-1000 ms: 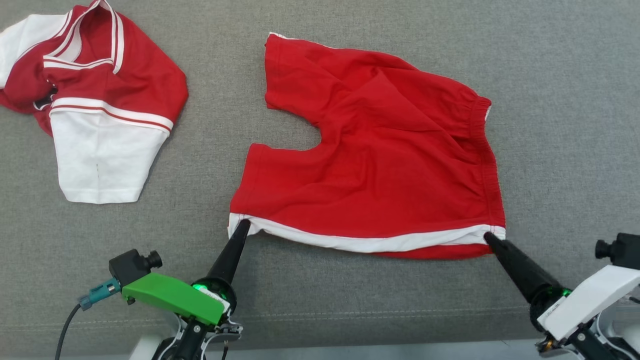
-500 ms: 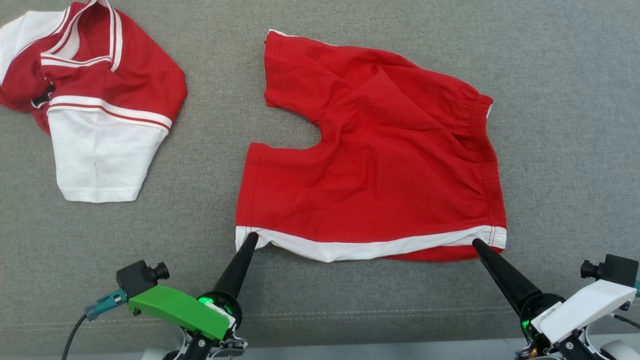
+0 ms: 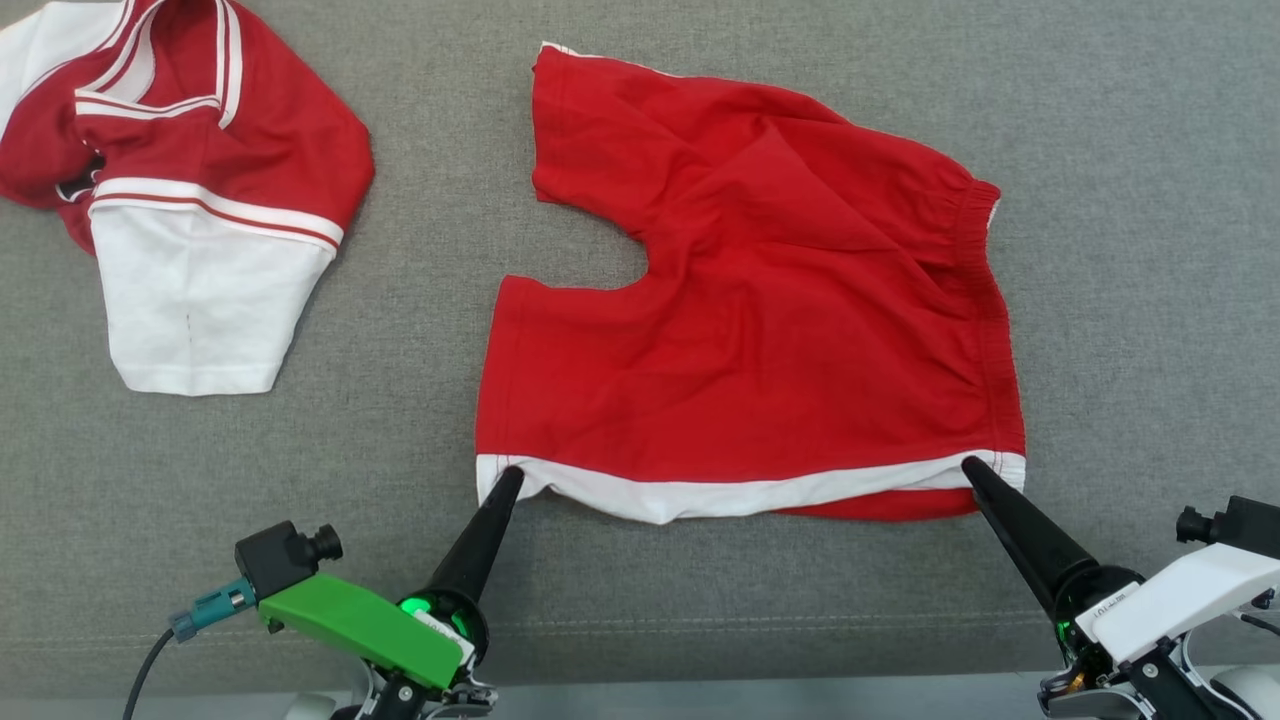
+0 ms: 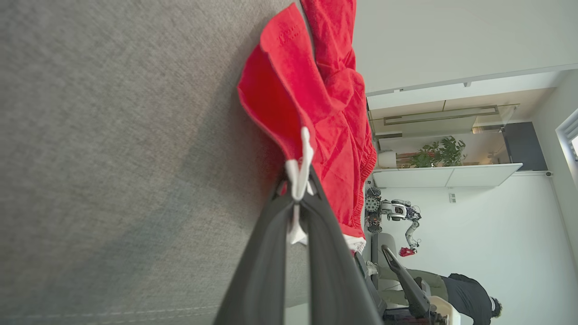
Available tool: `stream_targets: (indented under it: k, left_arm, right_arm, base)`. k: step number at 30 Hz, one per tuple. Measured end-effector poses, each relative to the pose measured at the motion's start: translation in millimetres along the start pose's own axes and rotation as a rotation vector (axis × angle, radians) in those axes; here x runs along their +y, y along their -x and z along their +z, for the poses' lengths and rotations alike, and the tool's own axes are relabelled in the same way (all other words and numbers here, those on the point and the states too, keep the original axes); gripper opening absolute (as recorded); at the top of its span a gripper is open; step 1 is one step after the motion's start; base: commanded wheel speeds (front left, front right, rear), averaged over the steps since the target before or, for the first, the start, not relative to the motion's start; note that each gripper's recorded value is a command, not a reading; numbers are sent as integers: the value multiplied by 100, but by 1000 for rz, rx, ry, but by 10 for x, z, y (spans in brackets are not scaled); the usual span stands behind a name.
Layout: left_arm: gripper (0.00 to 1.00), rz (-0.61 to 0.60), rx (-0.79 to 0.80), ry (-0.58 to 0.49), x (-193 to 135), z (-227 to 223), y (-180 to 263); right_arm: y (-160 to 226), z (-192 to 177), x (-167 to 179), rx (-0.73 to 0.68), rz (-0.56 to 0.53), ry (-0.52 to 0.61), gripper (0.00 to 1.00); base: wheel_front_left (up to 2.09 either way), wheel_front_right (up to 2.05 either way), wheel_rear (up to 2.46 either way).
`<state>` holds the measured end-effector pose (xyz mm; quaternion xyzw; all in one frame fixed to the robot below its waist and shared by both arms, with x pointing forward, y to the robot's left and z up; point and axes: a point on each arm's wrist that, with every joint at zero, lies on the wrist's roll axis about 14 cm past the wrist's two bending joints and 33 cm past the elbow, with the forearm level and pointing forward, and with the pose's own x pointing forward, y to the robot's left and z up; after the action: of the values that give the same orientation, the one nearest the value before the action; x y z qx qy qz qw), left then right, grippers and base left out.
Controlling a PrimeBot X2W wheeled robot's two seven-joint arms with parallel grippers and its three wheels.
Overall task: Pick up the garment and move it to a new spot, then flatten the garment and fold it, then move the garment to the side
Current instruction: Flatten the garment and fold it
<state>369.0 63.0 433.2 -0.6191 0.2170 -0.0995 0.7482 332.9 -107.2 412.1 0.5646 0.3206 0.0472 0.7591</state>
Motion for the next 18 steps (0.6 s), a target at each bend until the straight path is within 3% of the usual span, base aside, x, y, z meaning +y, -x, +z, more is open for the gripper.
stream_targets:
  k: [18]
  left_arm:
    - [0, 31, -23, -1, 117, 99, -24]
  right_arm:
    - [-185, 10, -245, -10, -88, -95, 85]
  base:
    - [0, 0, 0]
